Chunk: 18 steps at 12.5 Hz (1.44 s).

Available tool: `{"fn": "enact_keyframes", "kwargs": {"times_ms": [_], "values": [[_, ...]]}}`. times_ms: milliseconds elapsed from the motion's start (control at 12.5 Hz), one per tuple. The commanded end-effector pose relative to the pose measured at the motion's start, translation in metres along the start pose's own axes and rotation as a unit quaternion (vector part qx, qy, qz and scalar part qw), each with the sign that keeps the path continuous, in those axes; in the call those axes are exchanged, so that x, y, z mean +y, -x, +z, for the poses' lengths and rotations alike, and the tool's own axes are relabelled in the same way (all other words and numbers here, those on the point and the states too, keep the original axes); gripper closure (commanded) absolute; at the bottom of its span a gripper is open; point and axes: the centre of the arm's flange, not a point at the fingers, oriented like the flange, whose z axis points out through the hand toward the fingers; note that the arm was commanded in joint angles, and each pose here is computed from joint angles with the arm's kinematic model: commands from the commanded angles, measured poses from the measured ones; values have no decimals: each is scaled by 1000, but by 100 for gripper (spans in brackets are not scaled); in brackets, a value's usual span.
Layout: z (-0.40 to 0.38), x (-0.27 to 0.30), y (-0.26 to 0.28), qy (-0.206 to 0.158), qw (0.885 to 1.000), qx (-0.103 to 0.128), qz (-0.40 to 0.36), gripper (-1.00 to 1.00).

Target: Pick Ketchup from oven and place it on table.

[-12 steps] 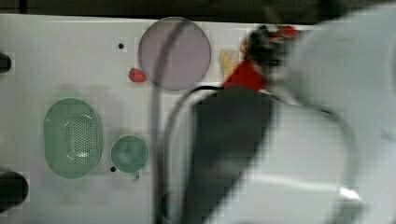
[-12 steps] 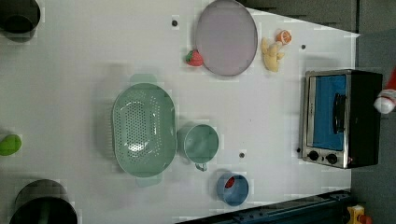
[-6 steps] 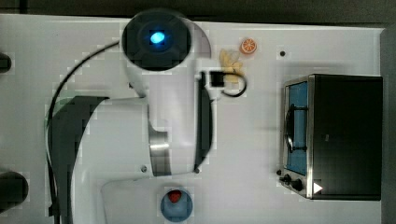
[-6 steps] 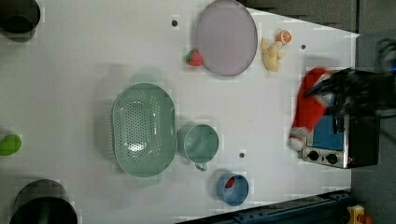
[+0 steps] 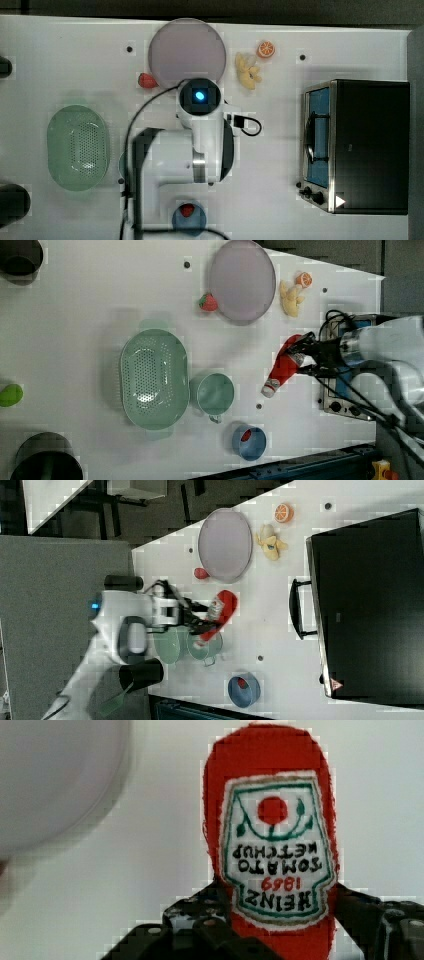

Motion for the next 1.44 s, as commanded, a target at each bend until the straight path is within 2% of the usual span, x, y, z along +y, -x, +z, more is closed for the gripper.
{"fn": "enact_keyframes", "kwargs": {"times_ms": [80,320,560,720,960,1440], "values": [[34,10,-26,-12,999,8,49,-29],[74,11,-30,-1,999,7,52,-35],[81,9,-36,-13,998,20,54,-97],[54,5,-37,-36,997,33,55,-100],[-31,5,-42,-86,993,60,59,-100],[-262,44,-10,-117,990,57,49,-100]]}}
